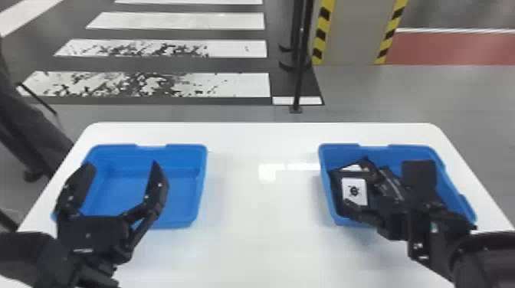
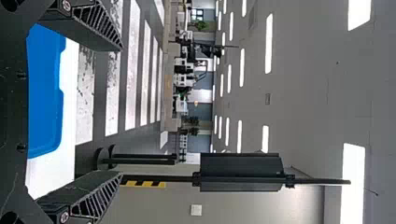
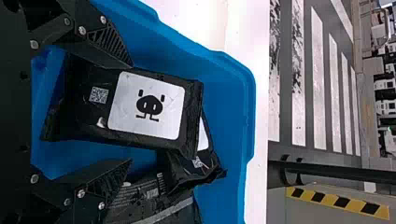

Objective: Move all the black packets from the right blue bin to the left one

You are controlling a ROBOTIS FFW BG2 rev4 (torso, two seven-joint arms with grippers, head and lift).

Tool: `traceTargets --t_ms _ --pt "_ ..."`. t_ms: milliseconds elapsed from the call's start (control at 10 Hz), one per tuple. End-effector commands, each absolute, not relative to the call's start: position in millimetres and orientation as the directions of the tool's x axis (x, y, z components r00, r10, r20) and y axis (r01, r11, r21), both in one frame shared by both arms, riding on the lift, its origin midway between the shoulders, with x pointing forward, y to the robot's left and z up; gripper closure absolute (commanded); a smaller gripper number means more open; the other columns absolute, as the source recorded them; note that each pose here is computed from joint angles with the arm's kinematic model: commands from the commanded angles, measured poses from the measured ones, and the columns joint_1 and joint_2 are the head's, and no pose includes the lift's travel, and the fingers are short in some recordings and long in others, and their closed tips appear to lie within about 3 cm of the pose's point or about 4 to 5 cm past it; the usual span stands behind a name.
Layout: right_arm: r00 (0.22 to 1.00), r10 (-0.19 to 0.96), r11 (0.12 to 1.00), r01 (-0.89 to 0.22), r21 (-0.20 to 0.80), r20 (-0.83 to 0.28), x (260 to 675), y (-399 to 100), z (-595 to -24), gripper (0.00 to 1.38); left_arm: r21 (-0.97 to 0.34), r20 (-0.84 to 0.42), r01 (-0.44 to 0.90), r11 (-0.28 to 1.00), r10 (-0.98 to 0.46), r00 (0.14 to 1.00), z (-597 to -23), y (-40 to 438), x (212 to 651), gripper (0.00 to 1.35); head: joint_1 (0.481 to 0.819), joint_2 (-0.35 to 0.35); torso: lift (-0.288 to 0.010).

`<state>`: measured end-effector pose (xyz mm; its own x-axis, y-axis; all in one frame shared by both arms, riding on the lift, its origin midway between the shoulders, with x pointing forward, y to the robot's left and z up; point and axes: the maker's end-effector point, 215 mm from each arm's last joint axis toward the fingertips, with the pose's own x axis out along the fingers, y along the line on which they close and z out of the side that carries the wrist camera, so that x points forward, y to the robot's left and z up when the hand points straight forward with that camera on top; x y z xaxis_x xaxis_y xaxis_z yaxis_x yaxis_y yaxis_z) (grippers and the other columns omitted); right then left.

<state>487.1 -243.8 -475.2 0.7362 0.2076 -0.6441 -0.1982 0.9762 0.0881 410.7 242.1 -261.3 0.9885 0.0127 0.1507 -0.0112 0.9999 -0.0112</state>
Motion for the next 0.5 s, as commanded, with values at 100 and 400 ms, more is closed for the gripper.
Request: traceTargets --t_ms 100,400 --pt "0.738 0.223 0.973 -0.205 0.103 -0.637 490.1 -237.8 -476.6 0.32 -0.010 0.151 -0.009 1.000 0.010 0.989 -261.3 241.0 410.7 0.09 0.695 -0.002 -0.140" --pt "0.722 0.244 0.969 -0.212 0.129 -0.647 493.4 -232.5 -481.4 0.71 -0.011 0.148 -0.010 1.000 0.011 0.989 -262.9 241.1 410.0 0.09 0.695 0.007 -0.140"
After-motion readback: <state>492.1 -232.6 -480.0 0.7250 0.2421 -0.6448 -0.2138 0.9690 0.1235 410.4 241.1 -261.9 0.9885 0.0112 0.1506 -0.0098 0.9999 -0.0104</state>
